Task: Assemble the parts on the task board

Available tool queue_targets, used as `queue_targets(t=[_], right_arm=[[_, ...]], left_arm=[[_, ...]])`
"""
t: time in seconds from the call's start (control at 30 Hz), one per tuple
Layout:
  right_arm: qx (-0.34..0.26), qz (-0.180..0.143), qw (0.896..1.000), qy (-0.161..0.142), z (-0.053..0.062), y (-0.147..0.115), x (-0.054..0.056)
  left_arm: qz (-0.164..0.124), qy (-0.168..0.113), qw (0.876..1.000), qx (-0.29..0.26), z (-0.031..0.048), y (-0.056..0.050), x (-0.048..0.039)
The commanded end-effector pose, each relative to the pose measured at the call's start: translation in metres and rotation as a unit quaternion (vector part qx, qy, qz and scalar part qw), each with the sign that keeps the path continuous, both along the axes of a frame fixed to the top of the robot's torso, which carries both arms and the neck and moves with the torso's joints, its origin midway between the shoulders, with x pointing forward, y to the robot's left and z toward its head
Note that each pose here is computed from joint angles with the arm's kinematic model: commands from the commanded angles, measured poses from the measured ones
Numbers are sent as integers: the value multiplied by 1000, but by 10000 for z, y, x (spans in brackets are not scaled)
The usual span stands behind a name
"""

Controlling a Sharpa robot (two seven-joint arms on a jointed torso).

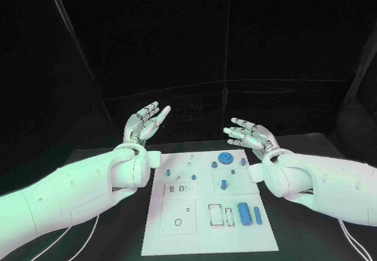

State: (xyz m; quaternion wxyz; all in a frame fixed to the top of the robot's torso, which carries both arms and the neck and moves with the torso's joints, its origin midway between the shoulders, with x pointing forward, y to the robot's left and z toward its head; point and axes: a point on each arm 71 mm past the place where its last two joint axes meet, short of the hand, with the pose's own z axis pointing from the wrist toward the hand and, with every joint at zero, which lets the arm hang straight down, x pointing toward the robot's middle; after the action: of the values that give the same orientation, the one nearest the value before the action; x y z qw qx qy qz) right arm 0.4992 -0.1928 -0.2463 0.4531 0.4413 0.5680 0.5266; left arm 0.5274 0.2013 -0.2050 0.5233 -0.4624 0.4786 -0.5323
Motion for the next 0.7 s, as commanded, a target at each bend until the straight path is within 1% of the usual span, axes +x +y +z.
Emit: queue_targets(t=[0.03,0.13,0.3,0.33,0.47,0.5,0.63,0.7], right_arm=[[-14,99,995,10,-21,114,21],[-21,115,993,14,-40,121,47],[-25,124,992,16,-50,124,61],[-202,106,966,-124,288,-106,241],[-243,118,951,-149,386,-100,267],[-257,122,946,-157,420,-95,271],[-295,133,930,-177,522,-74,291],[-316,138,920,-187,581,-62,304]], left_arm=[[-30,-27,999,-24,60,-33,23],[-30,-27,999,-24,60,-33,23],[-30,-27,999,-24,60,-33,23],[-39,-24,998,-32,82,121,-10],[-50,-23,998,-36,97,135,-52],[-55,-23,998,-37,103,139,-72],[-66,-22,997,-41,122,151,-130],[-71,-21,996,-42,136,164,-171]])
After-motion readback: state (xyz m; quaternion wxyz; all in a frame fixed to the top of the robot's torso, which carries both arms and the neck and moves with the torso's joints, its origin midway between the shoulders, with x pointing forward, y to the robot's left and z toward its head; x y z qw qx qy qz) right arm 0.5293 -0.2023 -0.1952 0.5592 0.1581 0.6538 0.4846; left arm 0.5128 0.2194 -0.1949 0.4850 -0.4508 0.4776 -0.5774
